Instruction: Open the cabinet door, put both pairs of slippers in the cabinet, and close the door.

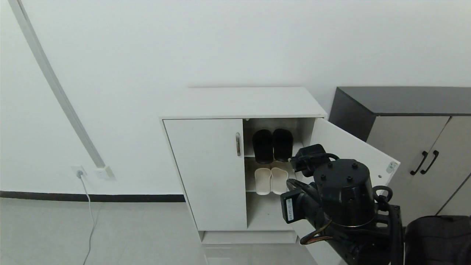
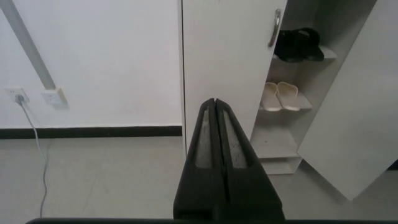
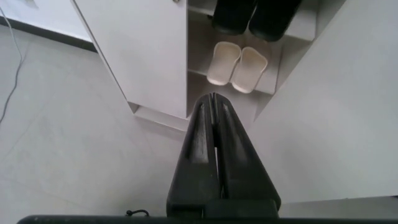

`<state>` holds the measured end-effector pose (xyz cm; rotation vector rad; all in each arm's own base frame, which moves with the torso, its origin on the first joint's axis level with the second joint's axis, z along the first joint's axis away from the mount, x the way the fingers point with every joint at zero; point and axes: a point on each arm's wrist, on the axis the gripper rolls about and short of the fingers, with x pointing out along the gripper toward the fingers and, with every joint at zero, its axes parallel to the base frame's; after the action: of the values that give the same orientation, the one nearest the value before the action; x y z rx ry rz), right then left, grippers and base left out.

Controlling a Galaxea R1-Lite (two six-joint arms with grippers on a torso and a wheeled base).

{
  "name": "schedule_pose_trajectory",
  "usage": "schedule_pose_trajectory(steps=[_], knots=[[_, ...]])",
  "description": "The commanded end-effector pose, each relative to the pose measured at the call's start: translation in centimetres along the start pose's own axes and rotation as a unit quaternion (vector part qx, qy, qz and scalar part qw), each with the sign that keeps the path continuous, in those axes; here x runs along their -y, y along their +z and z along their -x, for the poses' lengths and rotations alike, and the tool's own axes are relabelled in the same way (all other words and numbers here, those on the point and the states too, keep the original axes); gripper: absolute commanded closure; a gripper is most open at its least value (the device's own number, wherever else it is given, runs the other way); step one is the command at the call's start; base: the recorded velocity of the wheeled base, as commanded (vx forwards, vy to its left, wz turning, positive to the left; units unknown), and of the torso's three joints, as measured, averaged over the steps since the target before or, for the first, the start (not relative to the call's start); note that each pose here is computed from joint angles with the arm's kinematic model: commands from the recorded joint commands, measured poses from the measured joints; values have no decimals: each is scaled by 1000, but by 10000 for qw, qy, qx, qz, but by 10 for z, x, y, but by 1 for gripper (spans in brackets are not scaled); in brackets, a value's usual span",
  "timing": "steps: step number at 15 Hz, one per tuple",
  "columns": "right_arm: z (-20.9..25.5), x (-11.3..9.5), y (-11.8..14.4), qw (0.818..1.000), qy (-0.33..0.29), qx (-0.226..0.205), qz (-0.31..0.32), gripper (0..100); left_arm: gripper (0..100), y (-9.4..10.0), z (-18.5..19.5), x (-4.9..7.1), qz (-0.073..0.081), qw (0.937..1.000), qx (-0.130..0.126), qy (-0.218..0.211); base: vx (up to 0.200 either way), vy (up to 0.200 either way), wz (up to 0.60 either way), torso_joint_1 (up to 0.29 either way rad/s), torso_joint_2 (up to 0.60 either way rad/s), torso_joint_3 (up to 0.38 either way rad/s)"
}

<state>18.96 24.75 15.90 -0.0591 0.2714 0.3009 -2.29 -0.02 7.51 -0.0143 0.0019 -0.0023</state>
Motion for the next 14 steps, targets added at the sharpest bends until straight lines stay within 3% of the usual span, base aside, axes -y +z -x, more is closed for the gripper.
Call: schedule_pose_trajectory(steps=[1, 14], knots=[[-1, 0, -1, 10000, -7, -10, 7, 100, 100, 0, 0, 0, 5, 10000, -6, 4, 0, 0, 0, 198, -520, -305], [-3, 5, -7, 9998, -92, -117, 131, 100, 100, 0, 0, 0, 13, 10000, 2, 4, 0, 0, 0, 236, -544, -312]])
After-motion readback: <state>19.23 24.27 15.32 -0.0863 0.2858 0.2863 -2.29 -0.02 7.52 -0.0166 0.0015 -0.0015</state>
